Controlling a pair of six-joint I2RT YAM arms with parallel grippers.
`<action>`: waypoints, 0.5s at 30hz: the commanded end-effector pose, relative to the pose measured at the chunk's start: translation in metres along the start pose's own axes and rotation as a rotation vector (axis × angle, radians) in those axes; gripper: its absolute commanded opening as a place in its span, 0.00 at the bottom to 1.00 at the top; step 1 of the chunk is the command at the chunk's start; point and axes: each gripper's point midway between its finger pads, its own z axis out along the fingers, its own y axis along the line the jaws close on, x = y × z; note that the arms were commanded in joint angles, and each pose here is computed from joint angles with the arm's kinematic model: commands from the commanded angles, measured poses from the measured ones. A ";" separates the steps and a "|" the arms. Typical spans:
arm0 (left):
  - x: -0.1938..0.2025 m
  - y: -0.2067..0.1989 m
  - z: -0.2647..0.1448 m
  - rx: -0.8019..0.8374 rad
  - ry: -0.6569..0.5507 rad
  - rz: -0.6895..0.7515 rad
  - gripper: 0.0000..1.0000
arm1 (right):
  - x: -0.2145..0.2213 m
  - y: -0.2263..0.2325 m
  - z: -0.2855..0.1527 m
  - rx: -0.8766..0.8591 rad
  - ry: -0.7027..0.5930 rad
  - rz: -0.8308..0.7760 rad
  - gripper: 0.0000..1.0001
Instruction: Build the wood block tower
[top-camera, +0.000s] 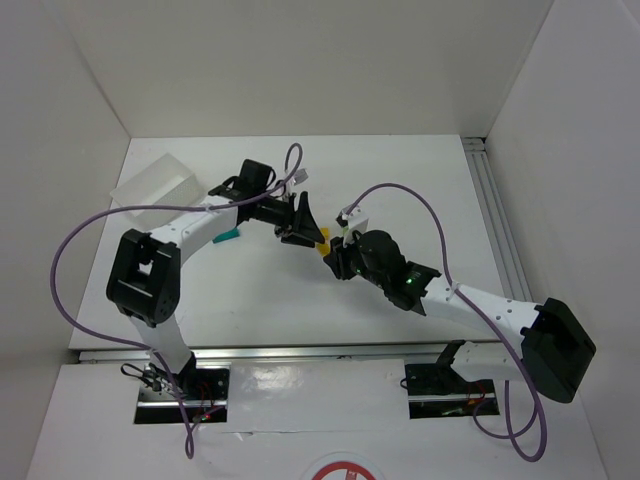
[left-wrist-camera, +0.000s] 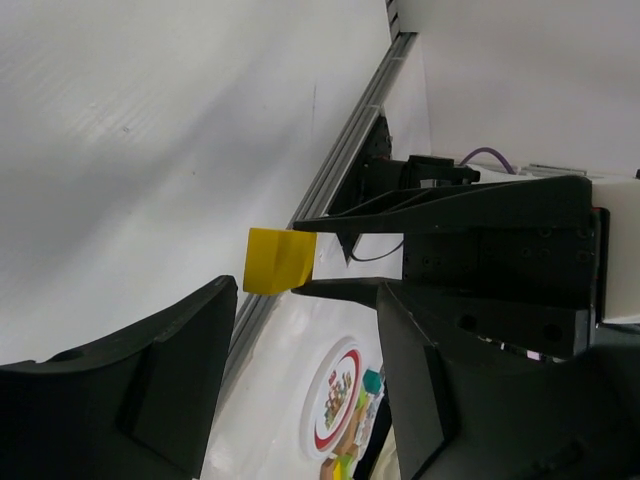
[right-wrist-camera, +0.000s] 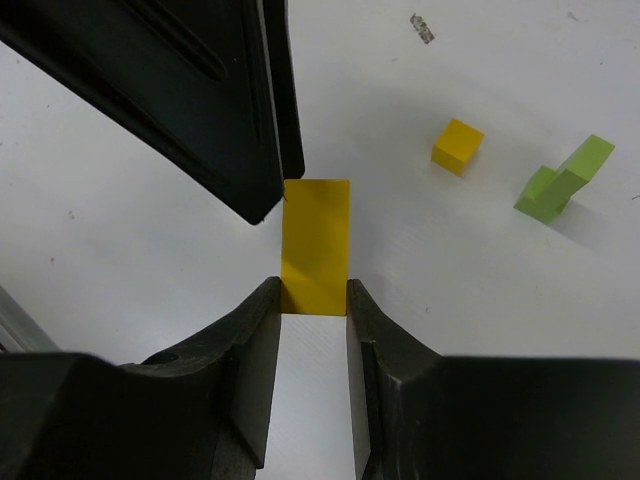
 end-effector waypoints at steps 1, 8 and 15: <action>-0.001 -0.006 0.004 0.031 0.031 0.042 0.71 | -0.027 0.007 -0.003 -0.011 -0.063 -0.015 0.22; 0.001 -0.007 0.006 0.071 0.034 0.032 0.63 | -0.027 0.007 -0.003 -0.011 -0.063 -0.015 0.22; 0.001 -0.012 0.009 0.096 0.045 0.042 0.61 | -0.027 0.007 -0.003 -0.011 -0.063 -0.015 0.22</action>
